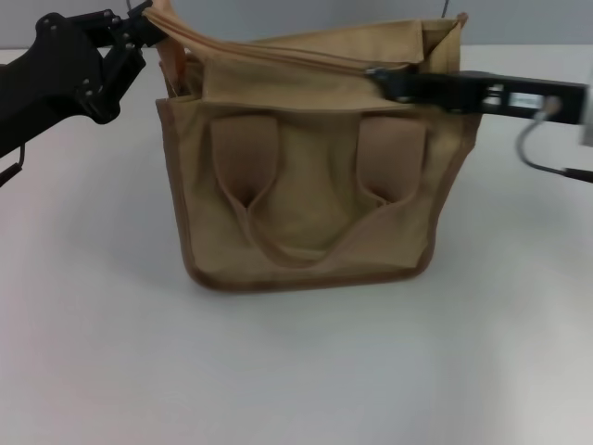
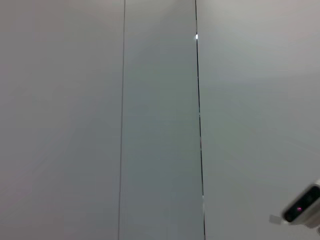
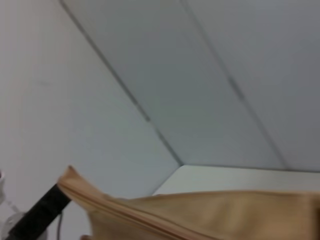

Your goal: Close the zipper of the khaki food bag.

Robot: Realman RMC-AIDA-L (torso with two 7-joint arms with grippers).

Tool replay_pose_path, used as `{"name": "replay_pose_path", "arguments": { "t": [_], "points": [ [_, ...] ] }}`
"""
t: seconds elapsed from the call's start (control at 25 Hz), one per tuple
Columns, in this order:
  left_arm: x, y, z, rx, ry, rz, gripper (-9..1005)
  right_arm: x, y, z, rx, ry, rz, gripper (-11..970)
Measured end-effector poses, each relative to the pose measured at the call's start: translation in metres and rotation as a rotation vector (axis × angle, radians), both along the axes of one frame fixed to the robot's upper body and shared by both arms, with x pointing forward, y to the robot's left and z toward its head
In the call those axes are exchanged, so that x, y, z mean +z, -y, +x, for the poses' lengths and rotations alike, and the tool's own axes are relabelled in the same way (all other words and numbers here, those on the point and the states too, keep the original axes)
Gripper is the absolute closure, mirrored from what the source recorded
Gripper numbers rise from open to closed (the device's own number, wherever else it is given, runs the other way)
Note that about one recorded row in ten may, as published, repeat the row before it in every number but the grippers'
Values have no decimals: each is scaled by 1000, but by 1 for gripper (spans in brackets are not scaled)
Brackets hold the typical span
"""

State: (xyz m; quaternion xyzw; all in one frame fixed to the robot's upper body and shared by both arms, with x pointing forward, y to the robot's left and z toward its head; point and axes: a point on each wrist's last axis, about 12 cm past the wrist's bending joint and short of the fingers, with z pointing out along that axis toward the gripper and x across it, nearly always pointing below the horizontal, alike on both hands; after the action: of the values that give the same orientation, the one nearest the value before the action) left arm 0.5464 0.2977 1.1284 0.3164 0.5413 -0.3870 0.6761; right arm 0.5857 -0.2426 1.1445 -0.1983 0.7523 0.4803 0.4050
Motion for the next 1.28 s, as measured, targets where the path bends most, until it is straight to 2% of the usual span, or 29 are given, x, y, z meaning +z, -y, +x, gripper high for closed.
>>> {"name": "replay_pose_path", "arguments": {
  "t": [0.04, 0.16, 0.24, 0.28, 0.44, 0.56, 0.68, 0.72, 0.84, 1.2, 1.28],
  "points": [
    [0, -1, 0, 4, 0, 0, 973, 1, 15, -8, -30, 2, 12, 953],
    [0, -1, 0, 5, -1, 1, 974, 2, 28, -15, -52, 9, 53, 952],
    [0, 0, 1, 3, -1, 1, 969, 1, 41, -26, -50, 52, 137, 952],
    [0, 0, 1, 3, -1, 1, 967, 1, 41, -26, -50, 52, 137, 952],
    [-1, 3, 1, 1, -3, 1, 957, -7, 56, -45, -37, 161, 273, 951],
    [-1, 3, 1, 1, -5, 1, 949, -11, 57, -55, -10, 214, 297, 950],
    [-1, 3, 1, 4, -7, 2, 942, -14, 58, -73, 71, 352, 284, 829],
    [-2, 3, 2, 4, -9, 2, 939, -14, 58, -73, 71, 352, 284, 789],
    [-2, 3, 2, 6, -18, -1, 932, -22, 56, -91, 166, 449, 241, 678],
    [-2, 3, 4, 11, -33, -3, 910, -54, 44, -107, 303, 496, 66, 317],
    [-2, 3, 4, 14, -36, -2, 905, -63, 40, -109, 307, 524, 22, 295]
  ]
}}
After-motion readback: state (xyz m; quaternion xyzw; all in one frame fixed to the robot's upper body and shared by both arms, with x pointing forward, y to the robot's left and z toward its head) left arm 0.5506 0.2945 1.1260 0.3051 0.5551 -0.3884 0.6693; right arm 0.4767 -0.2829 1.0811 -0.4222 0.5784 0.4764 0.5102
